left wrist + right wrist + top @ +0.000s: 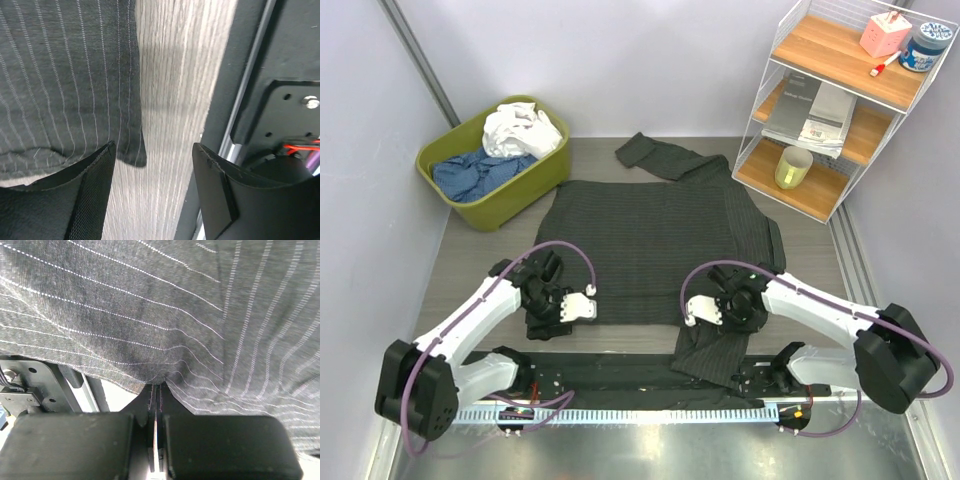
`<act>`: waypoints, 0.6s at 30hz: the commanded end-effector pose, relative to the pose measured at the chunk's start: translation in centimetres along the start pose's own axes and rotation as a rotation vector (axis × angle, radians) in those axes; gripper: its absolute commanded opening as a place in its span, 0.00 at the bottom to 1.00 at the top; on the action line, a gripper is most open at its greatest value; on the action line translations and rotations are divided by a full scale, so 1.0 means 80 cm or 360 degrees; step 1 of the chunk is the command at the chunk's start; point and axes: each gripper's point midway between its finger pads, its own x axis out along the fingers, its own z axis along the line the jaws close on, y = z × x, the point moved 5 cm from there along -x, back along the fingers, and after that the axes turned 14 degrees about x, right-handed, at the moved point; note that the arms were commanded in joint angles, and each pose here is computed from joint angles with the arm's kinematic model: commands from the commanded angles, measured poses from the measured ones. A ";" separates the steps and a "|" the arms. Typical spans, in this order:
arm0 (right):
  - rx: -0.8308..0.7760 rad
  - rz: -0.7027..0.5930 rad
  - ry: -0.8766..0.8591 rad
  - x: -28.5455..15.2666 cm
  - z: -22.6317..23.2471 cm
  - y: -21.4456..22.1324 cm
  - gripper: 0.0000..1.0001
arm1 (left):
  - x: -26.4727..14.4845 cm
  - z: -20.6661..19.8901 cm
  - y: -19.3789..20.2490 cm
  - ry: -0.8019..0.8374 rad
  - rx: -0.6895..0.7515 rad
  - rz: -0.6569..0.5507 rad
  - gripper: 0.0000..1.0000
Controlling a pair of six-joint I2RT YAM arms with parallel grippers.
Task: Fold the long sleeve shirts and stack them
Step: Fold the shirt
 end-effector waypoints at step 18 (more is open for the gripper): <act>0.0046 -0.0197 0.0134 -0.070 0.008 -0.008 0.01 | 0.001 0.007 0.004 -0.0205 0.0134 0.0029 0.00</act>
